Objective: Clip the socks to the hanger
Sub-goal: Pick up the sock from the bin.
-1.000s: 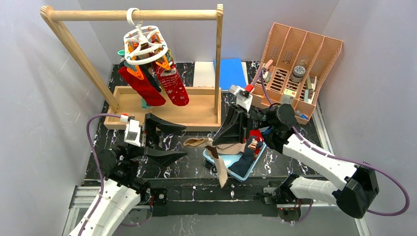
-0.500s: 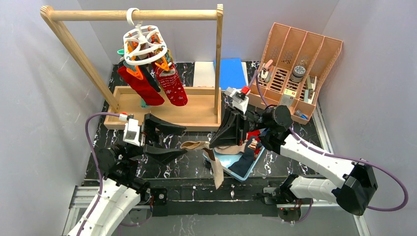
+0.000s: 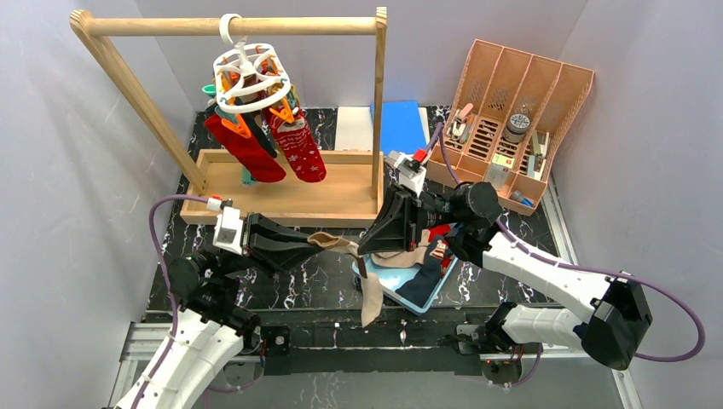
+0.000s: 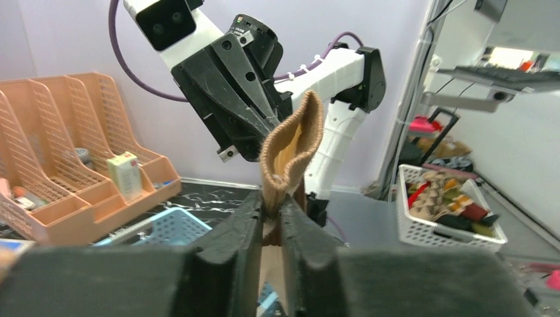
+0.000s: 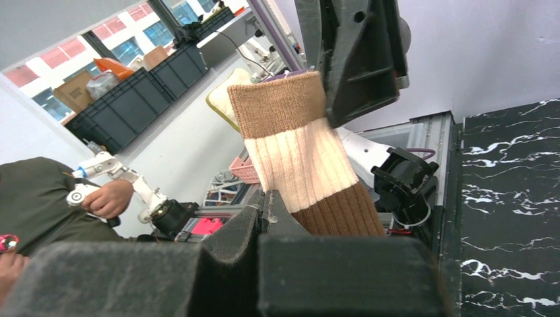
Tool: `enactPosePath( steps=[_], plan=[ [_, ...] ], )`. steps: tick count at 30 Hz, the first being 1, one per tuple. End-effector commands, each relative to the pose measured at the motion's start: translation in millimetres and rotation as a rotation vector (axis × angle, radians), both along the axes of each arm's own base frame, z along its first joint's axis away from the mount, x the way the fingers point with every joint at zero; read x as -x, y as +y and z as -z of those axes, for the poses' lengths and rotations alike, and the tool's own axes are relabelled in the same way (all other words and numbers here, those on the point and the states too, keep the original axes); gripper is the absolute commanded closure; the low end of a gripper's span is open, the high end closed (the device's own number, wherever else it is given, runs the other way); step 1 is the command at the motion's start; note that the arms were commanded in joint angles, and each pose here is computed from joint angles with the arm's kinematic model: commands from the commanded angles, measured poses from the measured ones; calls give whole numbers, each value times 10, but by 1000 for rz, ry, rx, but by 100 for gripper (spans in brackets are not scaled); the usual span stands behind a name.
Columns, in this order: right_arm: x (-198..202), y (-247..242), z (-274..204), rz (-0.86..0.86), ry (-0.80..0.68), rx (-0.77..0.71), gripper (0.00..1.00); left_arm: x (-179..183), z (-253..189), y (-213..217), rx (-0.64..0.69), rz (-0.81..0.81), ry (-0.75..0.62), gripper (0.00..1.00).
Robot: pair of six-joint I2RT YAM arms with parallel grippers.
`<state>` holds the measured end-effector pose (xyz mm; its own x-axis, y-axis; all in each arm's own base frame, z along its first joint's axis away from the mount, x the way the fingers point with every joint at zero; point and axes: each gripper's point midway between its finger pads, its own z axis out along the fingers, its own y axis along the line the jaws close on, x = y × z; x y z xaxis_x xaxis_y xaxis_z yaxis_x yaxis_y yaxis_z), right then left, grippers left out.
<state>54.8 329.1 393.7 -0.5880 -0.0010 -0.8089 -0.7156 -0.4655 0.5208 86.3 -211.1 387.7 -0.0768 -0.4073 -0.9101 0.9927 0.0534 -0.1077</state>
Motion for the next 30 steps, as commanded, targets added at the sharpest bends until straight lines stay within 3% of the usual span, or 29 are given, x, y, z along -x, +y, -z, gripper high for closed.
enactPosePath(
  steps=[1,2,11,16,19,24,30],
  plan=[
    [-38,58,-103,52,-52,-31,99,126,-150,23,18,26,-66,95],
    [-63,88,-78,70,-54,-16,99,125,-162,25,22,24,-65,100],
    [-261,227,186,169,-62,130,97,101,-142,8,16,26,-57,100],
    [-279,171,218,209,-85,193,55,37,-52,-14,-17,3,-46,100],
    [-292,89,174,257,-126,227,43,-56,87,-13,-80,-52,-21,100],
    [-404,-108,94,393,-216,324,31,-261,379,86,-238,-219,-24,100],
    [-855,-171,-204,658,-259,361,30,-478,443,261,-259,-409,-49,100]
  ],
)
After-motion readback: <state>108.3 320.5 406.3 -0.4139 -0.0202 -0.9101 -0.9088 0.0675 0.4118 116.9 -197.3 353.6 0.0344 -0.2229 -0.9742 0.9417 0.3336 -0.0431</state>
